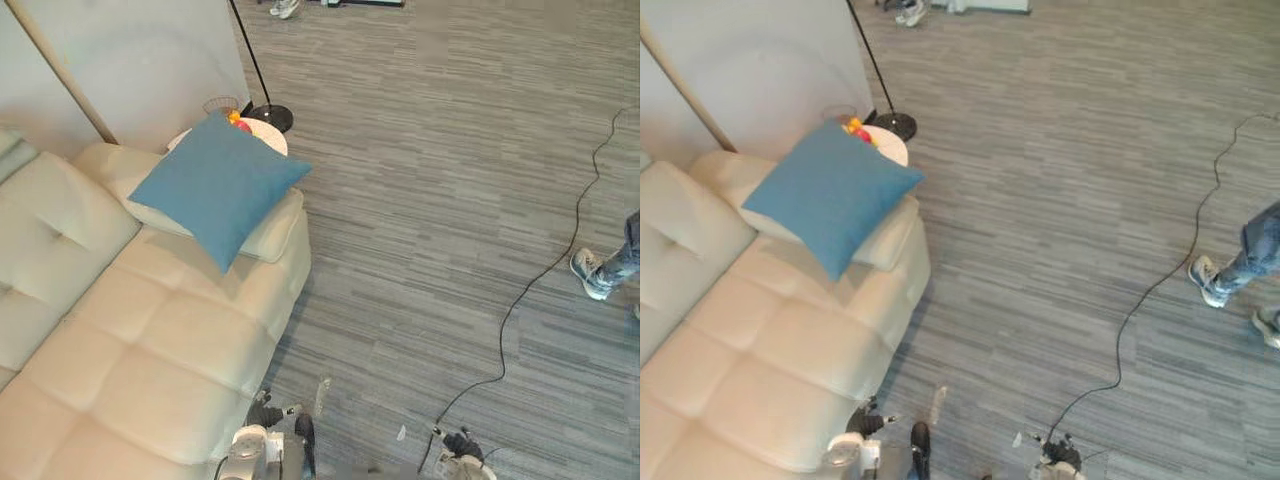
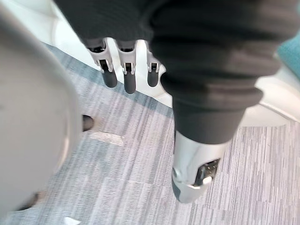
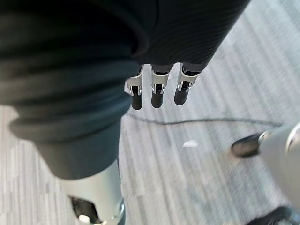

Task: Pick up cushions and gather them together orderly.

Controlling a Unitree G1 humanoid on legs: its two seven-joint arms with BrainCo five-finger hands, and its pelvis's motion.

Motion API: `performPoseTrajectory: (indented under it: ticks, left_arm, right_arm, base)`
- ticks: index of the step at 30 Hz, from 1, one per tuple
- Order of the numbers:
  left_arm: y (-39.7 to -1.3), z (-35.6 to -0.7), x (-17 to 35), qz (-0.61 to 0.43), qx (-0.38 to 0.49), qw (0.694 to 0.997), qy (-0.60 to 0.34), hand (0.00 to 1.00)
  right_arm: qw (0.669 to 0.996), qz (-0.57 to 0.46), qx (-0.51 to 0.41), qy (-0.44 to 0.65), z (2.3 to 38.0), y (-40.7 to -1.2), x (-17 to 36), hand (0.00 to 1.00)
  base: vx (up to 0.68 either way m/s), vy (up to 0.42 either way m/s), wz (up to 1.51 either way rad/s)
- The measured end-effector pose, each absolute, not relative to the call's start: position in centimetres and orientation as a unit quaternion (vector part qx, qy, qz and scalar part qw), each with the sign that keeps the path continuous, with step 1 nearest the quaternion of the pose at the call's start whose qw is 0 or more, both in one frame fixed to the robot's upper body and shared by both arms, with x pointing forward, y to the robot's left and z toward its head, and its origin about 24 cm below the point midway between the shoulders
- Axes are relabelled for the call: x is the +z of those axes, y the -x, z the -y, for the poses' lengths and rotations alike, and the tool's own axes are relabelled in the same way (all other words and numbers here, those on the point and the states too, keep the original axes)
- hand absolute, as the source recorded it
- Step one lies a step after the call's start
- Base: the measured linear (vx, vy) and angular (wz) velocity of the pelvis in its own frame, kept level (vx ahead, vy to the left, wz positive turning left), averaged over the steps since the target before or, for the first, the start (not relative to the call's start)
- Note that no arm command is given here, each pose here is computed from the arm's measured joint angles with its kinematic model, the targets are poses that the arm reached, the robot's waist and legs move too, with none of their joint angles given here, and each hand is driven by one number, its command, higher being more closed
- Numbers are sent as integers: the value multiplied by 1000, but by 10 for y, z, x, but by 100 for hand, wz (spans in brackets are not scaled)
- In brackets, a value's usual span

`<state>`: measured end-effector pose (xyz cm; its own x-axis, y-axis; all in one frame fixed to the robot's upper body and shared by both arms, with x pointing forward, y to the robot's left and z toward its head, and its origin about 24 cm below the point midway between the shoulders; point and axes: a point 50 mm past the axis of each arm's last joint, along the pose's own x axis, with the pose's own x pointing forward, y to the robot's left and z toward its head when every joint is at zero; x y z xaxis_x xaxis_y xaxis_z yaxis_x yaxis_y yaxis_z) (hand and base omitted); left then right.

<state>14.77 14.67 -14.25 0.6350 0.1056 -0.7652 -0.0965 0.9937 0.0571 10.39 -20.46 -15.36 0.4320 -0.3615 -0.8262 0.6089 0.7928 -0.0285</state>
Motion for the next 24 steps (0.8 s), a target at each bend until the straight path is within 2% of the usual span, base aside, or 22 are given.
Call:
performPoseTrajectory:
  ticks: [9, 18, 24]
  left_arm:
    - [-151, -144, -142, -427, 33, 903, -19, 0]
    - [-148, -139, -147, -445, 22, 895, -24, 0]
    - [-142, -150, -148, -446, 44, 894, -21, 0]
  right_arm:
    - [825, -452, -308, -140, 208, -81, -155, 0]
    - [821, -439, -333, -149, 225, -96, -153, 0]
    - [826, -440, -316, -155, 218, -101, -153, 0]
  base:
    - [425, 49, 24]
    - [437, -253, 40]
    - [266, -187, 50]
